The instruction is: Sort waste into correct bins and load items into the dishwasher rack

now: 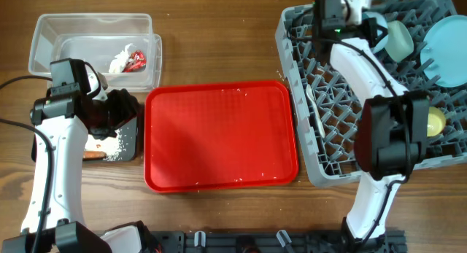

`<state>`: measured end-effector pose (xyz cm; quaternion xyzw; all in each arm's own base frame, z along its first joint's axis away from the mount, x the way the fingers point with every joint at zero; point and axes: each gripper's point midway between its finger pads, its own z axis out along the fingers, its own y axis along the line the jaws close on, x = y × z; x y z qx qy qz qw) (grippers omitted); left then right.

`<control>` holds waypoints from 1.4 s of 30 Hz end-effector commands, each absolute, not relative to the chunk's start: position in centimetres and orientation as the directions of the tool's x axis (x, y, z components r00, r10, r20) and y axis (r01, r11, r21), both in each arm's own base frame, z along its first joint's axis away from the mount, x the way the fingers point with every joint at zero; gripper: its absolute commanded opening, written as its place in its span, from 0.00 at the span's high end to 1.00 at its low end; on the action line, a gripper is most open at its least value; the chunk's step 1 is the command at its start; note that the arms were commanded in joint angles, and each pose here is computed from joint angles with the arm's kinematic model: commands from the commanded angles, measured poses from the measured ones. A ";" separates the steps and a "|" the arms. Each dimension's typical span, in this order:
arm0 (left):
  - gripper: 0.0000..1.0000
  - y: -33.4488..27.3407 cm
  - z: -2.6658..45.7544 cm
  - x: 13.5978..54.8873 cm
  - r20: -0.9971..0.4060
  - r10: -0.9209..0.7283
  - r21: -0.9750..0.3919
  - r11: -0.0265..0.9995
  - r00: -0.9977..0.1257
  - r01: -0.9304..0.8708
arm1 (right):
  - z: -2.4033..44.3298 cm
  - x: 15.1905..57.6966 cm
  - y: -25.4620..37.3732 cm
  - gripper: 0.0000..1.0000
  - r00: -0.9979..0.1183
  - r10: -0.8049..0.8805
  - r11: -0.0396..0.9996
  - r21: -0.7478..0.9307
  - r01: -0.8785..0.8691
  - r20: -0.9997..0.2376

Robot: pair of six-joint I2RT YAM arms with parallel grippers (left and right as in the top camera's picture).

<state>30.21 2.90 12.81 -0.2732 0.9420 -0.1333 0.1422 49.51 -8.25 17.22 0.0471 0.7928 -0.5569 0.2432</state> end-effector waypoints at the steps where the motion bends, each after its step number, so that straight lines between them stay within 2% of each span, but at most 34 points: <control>1: 0.27 3.1 13.3 30.3 -0.213 -0.557 -0.333 0.814 -0.803 -0.476 | 14.2 49.5 -5.8 0.78 -0.901 -0.241 0.409 -0.880 0.243 -0.360; 2: 0.27 3.1 13.3 30.3 -0.213 -0.557 -0.333 0.814 -0.803 -0.476 | 14.0 49.3 -5.2 0.68 -0.906 -0.254 0.408 -0.887 0.217 -0.339; 3: 0.27 3.1 13.3 30.3 -0.213 -0.557 -0.333 0.814 -0.803 -0.476 | 13.9 49.1 -4.8 0.54 -0.910 -0.265 0.405 -0.893 0.195 -0.319; 4: 0.27 3.1 13.3 30.3 -0.213 -0.557 -0.333 0.814 -0.803 -0.476 | 13.8 48.8 -4.4 0.33 -0.915 -0.275 0.402 -0.900 0.169 -0.295; 6: 0.27 3.1 13.3 30.3 -0.213 -0.557 -0.333 0.814 -0.803 -0.476 | 13.7 48.4 -3.8 0.12 -0.913 -0.269 0.414 -0.893 0.177 -0.306; 7: 0.27 3.1 13.3 30.3 -0.213 -0.557 -0.332 0.814 -0.803 -0.476 | 13.6 48.2 -3.6 0.08 -0.912 -0.264 0.436 -0.882 0.177 -0.313; 12: 0.27 3.1 13.3 30.3 -0.213 -0.557 -0.333 0.814 -0.803 -0.476 | 13.9 46.9 -1.7 0.04 -0.899 -0.199 0.659 -0.732 0.171 -0.390; 17: 0.26 3.1 13.3 30.3 -0.213 -0.556 -0.332 0.814 -0.803 -0.476 | 20.0 45.4 1.5 0.02 -0.830 -0.180 0.862 -0.492 0.126 -0.528; 20: 0.24 3.1 13.3 30.3 -0.213 -0.556 -0.332 0.814 -0.803 -0.476 | 23.4 43.4 4.9 0.00 -0.785 -0.162 0.961 -0.276 0.013 -0.598; 22: 0.20 3.1 13.3 30.3 -0.213 -0.557 -0.333 0.814 -0.803 -0.476 | 24.3 41.7 8.4 0.00 -0.781 -0.162 0.987 -0.096 -0.130 -0.604; 24: 0.18 3.1 13.4 30.4 -0.217 -0.555 -0.334 0.815 -0.803 -0.473 | 24.2 38.9 12.9 0.00 -0.799 -0.211 0.938 0.114 -0.328 -0.563; 26: 0.19 2.5 13.5 30.9 -0.237 -0.531 -0.338 0.830 -0.814 -0.443 | 23.6 37.0 14.7 0.00 -0.832 -0.219 0.895 0.233 -0.379 -0.510; 28: 0.18 1.0 13.9 32.0 -0.288 -0.456 -0.336 0.872 -0.842 -0.357 | 23.5 36.8 14.9 0.00 -0.855 -0.179 0.899 0.272 -0.342 -0.486; 32: 0.08 -1.4 13.8 32.5 -0.354 -0.318 -0.229 0.941 -0.880 -0.248 | 23.8 39.0 12.0 0.00 -0.855 -0.043 0.950 0.243 -0.195 -0.517; 35: 0.00 -0.5 12.7 29.8 -0.266 -0.313 -0.138 0.948 -0.912 -0.286 | 23.2 39.2 7.3 0.00 -0.874 0.039 0.974 0.214 -0.075 -0.484; 38: 0.00 0.5 12.0 26.7 -0.146 -0.351 -0.103 0.935 -0.925 -0.339 | 22.1 37.7 3.1 0.00 -0.908 0.112 0.982 0.186 0.038 -0.403; 42: 0.00 1.7 12.1 25.0 -0.093 -0.405 -0.095 0.913 -0.910 -0.397 | 21.9 35.9 0.5 0.00 -0.926 0.125 0.984 0.165 0.070 -0.355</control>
